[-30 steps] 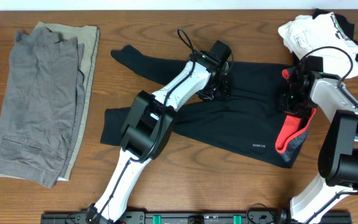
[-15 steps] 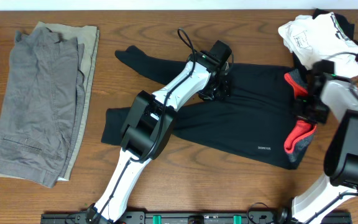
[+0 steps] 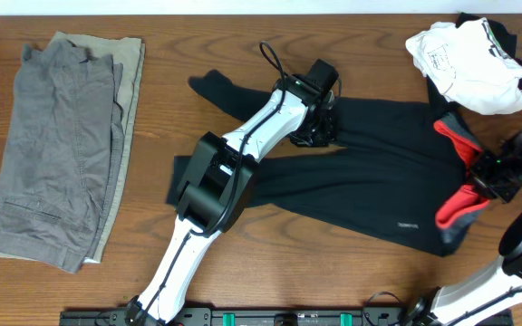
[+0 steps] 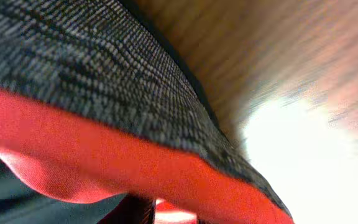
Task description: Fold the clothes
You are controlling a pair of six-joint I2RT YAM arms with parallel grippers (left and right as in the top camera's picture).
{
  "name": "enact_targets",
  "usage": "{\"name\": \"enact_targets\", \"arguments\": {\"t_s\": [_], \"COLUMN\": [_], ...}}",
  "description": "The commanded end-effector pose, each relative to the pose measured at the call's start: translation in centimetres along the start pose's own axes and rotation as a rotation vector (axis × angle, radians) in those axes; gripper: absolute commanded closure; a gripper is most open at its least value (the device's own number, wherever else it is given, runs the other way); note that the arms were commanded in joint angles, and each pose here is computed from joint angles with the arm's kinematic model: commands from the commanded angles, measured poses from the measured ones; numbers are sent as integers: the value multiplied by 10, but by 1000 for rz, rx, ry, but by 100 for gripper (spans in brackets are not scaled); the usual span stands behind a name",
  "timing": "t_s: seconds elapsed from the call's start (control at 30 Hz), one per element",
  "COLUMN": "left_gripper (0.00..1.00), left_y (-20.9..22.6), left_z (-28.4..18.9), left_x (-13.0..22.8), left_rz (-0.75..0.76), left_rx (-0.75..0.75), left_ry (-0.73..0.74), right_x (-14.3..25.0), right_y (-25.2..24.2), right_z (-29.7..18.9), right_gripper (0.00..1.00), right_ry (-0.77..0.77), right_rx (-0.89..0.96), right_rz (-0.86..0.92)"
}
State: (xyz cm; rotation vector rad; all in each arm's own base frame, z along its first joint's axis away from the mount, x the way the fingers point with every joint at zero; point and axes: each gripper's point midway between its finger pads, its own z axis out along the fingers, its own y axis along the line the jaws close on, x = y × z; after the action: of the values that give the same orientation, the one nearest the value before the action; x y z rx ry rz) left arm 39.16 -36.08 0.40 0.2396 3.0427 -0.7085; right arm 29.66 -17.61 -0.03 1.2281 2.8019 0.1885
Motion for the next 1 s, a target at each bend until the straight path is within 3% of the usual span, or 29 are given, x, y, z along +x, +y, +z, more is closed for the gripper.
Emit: {"name": "enact_targets", "arguments": {"t_s": [0.0, 0.3, 0.57, 0.63, 0.8, 0.87, 0.97], "left_gripper": [95, 94, 94, 84, 40, 30, 24], "left_y": [14, 16, 39, 49, 75, 83, 95], "left_z": [11, 10, -12, -29, -87, -110, -133], "left_x": [0, -1, -15, -19, -27, -32, -45], "left_rz": [-22, -22, -4, 9, 55, 73, 79], "left_rx": [-46, -54, -82, -117, -272, -335, -377], "left_ry": [4, -1, -22, -39, -108, -152, -214], "right_x": [-7, -31, -36, -35, -20, -11, 3], "right_y": [-17, 13, 49, 58, 88, 99, 120], "right_z": [-1, -15, -62, -77, -99, -100, -96], "right_gripper": [79, 78, 72, 69, 56, 53, 51], "right_ry": [-24, -112, -239, -277, -307, -297, -274], "right_rx": [-8, -181, -211, -222, -262, -267, -276], "right_rz": [48, 5, -139, -176, -283, -319, -392]}}
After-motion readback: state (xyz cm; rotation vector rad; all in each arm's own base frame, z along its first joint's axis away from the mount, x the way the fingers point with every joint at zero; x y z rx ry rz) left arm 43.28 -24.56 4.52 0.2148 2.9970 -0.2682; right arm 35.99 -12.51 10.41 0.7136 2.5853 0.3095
